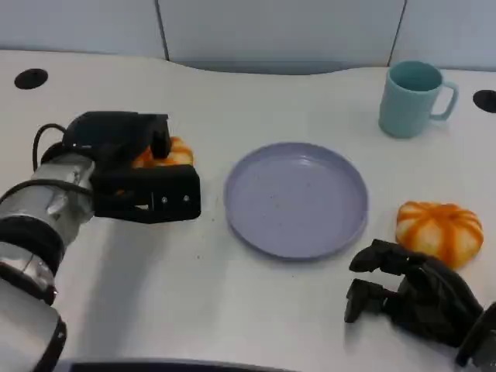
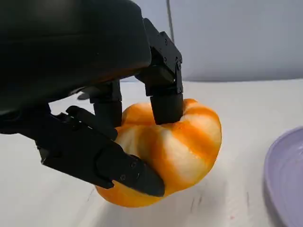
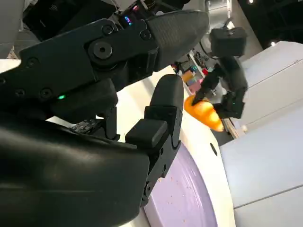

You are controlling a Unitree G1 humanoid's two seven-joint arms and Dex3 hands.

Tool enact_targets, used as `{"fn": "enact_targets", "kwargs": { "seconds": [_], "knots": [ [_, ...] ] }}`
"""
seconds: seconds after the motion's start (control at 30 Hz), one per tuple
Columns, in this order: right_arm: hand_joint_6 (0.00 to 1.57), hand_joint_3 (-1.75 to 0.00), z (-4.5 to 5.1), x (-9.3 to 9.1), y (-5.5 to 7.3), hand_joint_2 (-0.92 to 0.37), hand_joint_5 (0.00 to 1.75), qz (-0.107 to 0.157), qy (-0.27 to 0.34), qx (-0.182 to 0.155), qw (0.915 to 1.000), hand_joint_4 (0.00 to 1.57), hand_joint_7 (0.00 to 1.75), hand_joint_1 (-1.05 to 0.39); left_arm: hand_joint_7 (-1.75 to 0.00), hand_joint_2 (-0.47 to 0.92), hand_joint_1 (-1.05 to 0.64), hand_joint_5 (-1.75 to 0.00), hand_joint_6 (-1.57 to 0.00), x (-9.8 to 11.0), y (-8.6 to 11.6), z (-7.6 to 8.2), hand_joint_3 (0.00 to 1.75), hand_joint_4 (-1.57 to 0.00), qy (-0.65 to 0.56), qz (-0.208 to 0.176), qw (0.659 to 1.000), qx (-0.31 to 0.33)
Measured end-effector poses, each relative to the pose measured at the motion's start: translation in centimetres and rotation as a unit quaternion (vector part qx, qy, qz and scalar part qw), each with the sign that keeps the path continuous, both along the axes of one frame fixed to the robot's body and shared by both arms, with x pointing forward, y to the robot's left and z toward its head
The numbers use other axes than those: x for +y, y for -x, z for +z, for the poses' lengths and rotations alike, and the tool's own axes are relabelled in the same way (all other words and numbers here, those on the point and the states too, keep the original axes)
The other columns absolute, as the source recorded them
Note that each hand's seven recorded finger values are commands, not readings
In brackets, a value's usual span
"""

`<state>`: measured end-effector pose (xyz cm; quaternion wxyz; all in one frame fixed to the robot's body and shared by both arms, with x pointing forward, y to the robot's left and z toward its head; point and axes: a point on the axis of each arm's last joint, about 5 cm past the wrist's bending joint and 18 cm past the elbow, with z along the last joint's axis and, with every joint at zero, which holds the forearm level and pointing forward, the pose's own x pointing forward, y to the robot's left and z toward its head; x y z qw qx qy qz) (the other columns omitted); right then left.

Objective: Grasp the bread from the table and place it into the plate.

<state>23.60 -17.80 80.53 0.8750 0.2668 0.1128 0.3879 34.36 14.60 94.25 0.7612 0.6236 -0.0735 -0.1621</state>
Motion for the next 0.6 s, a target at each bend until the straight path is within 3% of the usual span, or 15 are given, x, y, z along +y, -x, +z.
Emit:
{"fn": "enact_targets", "kwargs": {
  "seconds": [0.03, 0.1, 0.17, 0.27, 0.33, 0.4, 0.53, 0.6],
  "knots": [
    [0.73, -0.1, 0.0, 0.0, 0.0, -0.92, 1.33, 0.0, 0.0, 0.0, 1.0, 0.69, 0.83, -0.47, -1.59, 0.9, -0.22, -1.73, -0.58, -0.2, -0.2, 0.4, 0.01, -0.7, -0.001, -0.005, 1.0, -0.007],
    [0.73, -0.09, 0.01, 0.1, 0.0, -0.92, 1.34, 0.001, 0.0, -0.001, 1.0, 0.69, 0.83, -0.47, -1.67, 0.9, -0.22, -1.74, -0.57, -0.8, -0.5, 1.3, 0.01, -0.73, -0.009, -0.019, 1.0, -0.021],
    [0.73, -0.08, 0.04, 0.1, 0.0, -0.92, 1.34, 0.002, 0.001, -0.001, 1.0, 0.68, 0.84, -0.47, -1.28, 0.89, -0.24, -1.75, -0.72, -1.5, -0.8, 2.2, 0.01, -0.7, -0.019, -0.038, 0.998, -0.035],
    [0.72, -0.08, 0.07, 0.2, -0.1, -0.92, 1.33, 0.002, 0.001, 0.001, 1.0, 0.67, 0.84, -0.47, -1.09, 0.89, -0.29, -1.75, -0.78, -2.7, -1.0, 2.9, 0.01, -0.7, -0.023, -0.071, 0.996, -0.048],
    [0.72, -0.08, 0.08, 0.2, -0.1, -0.92, 1.34, 0.003, 0.001, 0.0, 1.0, 0.67, 0.84, -0.47, -0.85, 0.9, -0.31, -1.73, -0.85, -3.6, -0.9, 2.9, 0.0, -0.7, -0.028, -0.089, 0.995, -0.048],
    [0.71, -0.08, 0.11, 0.3, -0.1, -0.92, 1.34, 0.004, 0.003, -0.003, 1.0, 0.68, 0.85, -0.48, -1.24, 0.91, -0.29, -1.74, -0.75, -4.5, -0.8, 2.8, 0.01, -0.74, -0.032, -0.105, 0.993, -0.042],
    [0.71, -0.06, 0.16, 0.4, -0.2, -0.92, 1.34, 0.005, 0.007, -0.007, 0.9999, 0.67, 0.87, -0.48, -1.6, 0.92, -0.28, -1.75, -0.63, -5.9, -0.4, 2.6, 0.1, -0.79, -0.029, -0.138, 0.989, -0.039],
    [0.71, -0.06, 0.24, 0.4, -0.2, -0.92, 1.35, 0.006, 0.011, -0.007, 0.9999, 0.67, 0.88, -0.47, -1.7, 0.92, -0.26, -1.75, -0.62, -6.6, -0.3, 2.5, 0.13, -0.81, -0.03, -0.152, 0.987, -0.039]
  ]
}}
